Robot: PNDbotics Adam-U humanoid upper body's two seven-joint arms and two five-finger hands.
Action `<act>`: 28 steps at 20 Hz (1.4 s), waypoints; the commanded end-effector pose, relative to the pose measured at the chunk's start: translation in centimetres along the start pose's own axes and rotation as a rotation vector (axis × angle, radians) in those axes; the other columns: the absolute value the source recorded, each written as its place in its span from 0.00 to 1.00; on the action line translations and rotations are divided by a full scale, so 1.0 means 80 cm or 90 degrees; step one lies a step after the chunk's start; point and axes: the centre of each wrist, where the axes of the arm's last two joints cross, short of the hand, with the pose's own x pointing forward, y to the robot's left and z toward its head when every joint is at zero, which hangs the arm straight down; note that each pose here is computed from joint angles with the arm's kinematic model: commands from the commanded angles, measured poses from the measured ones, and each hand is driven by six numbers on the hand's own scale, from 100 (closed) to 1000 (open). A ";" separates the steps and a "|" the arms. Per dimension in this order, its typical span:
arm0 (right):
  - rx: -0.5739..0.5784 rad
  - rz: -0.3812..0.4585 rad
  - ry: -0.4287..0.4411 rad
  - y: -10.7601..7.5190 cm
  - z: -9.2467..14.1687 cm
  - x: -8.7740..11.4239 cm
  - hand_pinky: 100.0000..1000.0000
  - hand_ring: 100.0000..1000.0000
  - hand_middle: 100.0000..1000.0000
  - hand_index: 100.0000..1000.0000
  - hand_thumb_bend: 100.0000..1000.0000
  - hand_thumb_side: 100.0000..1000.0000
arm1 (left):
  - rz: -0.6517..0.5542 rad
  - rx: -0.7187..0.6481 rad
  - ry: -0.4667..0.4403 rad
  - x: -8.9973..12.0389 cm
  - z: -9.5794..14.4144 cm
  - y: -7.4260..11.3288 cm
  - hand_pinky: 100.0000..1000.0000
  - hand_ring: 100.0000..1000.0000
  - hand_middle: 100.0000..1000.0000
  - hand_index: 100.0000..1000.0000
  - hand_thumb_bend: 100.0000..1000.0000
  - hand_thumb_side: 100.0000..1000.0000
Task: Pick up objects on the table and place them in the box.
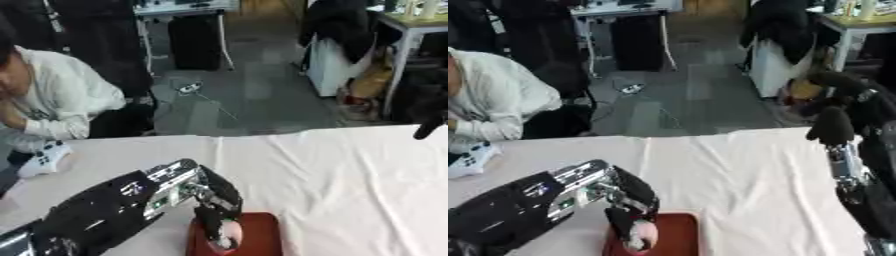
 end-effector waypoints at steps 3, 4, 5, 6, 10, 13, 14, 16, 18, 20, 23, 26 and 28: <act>0.000 0.006 -0.018 -0.006 -0.005 0.006 0.33 0.54 0.72 0.81 0.17 0.82 | -0.107 -0.101 -0.007 -0.010 0.023 0.011 0.73 0.82 0.84 0.83 0.32 0.85; 0.000 0.006 -0.018 -0.006 -0.005 0.006 0.33 0.54 0.72 0.81 0.17 0.82 | -0.110 -0.102 -0.002 -0.010 0.024 0.011 0.67 0.76 0.79 0.79 0.29 0.83; 0.000 0.006 -0.018 -0.006 -0.005 0.006 0.33 0.54 0.72 0.81 0.17 0.82 | -0.111 -0.102 0.005 -0.010 0.025 0.011 0.85 0.94 0.93 0.90 0.37 0.87; 0.000 0.006 -0.017 -0.006 -0.005 0.006 0.33 0.54 0.72 0.81 0.17 0.82 | -0.110 -0.102 0.014 -0.011 0.027 0.011 0.92 1.00 0.97 0.94 0.39 0.89; -0.001 0.008 -0.016 -0.007 -0.004 0.006 0.33 0.54 0.72 0.81 0.17 0.82 | -0.069 -0.067 0.062 -0.015 0.047 0.007 0.98 1.00 1.00 0.97 0.34 0.88; -0.007 0.011 -0.016 -0.008 -0.005 0.006 0.33 0.54 0.72 0.81 0.16 0.82 | 0.045 0.087 0.103 -0.015 0.083 -0.002 0.91 0.99 0.97 0.94 0.11 0.80; -0.010 0.012 -0.016 -0.009 -0.005 0.005 0.33 0.54 0.72 0.81 0.17 0.82 | 0.093 0.172 0.117 -0.014 0.098 -0.007 0.90 0.98 0.97 0.94 0.08 0.79; -0.018 0.016 -0.014 -0.011 -0.005 0.005 0.33 0.54 0.72 0.81 0.17 0.82 | 0.183 0.360 0.152 -0.008 0.125 -0.018 0.86 0.94 0.95 0.93 0.00 0.75; -0.024 0.022 -0.011 -0.013 -0.004 0.004 0.33 0.54 0.72 0.81 0.17 0.82 | 0.262 0.531 0.191 -0.002 0.138 -0.033 0.83 0.91 0.93 0.92 0.00 0.73; -0.026 0.026 -0.006 -0.015 -0.002 0.002 0.33 0.54 0.72 0.81 0.17 0.82 | 0.323 0.660 0.219 0.006 0.139 -0.045 0.81 0.88 0.92 0.91 0.00 0.73; -0.023 0.030 0.003 -0.016 0.001 0.001 0.33 0.54 0.72 0.81 0.16 0.83 | 0.427 0.771 0.217 0.023 0.129 -0.054 0.75 0.83 0.89 0.90 0.00 0.73; -0.010 0.030 0.009 -0.015 0.002 0.000 0.32 0.54 0.72 0.81 0.16 0.83 | 0.453 0.890 0.195 0.043 0.139 -0.037 0.73 0.81 0.87 0.89 0.00 0.71; 0.002 0.028 0.010 -0.013 0.002 0.001 0.32 0.54 0.72 0.81 0.16 0.84 | 0.451 0.956 0.178 0.056 0.146 -0.029 0.73 0.80 0.86 0.88 0.00 0.71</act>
